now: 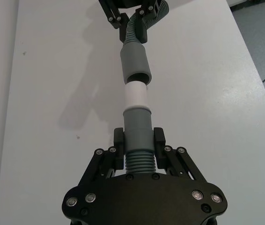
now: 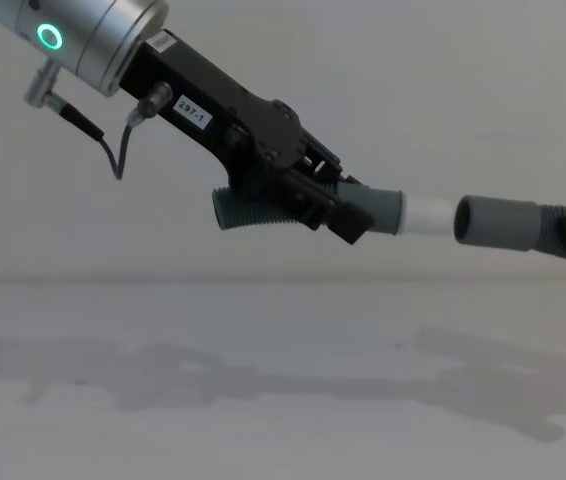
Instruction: Use both hands to pick up one end of the pipe from the table, align the ends, and insert them.
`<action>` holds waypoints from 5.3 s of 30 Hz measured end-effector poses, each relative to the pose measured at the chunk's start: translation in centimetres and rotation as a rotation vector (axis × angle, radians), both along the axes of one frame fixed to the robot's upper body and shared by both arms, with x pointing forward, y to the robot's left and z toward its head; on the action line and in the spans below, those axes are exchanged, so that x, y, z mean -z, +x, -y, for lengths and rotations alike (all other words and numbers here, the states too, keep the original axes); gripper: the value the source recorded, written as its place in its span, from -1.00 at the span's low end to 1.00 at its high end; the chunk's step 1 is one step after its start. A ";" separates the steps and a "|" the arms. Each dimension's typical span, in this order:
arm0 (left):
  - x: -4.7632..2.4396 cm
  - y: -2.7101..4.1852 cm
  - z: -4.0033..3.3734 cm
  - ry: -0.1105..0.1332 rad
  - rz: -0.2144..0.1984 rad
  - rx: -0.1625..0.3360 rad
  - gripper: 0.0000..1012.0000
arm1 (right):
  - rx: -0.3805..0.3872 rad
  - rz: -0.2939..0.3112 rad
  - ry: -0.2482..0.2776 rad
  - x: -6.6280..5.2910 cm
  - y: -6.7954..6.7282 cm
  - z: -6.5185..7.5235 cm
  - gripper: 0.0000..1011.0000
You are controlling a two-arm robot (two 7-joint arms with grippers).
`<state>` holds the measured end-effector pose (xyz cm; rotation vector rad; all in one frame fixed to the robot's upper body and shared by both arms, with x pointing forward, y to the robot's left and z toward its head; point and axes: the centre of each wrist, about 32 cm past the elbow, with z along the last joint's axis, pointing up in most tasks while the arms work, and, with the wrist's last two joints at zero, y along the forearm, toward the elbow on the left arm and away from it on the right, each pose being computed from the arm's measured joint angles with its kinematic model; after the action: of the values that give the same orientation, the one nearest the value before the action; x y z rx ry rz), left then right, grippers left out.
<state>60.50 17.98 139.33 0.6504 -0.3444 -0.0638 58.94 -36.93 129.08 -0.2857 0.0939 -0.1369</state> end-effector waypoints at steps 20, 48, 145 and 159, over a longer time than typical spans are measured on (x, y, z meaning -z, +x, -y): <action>0.08 0.19 0.04 -0.005 -0.005 -0.003 -0.30 | 0.000 -0.006 0.006 -0.1 0.2 0.0 -0.69; -0.13 0.07 -0.11 -0.031 -0.014 0.042 -0.30 | -0.001 -0.007 0.007 -0.1 0.3 0.0 -0.70; -0.56 -0.54 -0.14 -0.001 0.028 -0.028 -0.30 | 0.045 -0.003 -0.004 0.0 -0.4 0.6 -0.69; -0.68 -0.39 -0.12 0.006 0.026 -0.020 -0.30 | 0.035 0.001 0.002 -0.3 -0.3 0.3 -0.69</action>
<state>60.11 18.11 140.01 0.6606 -0.3634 -0.0375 58.59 -37.21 129.40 -0.2821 0.0981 -0.1717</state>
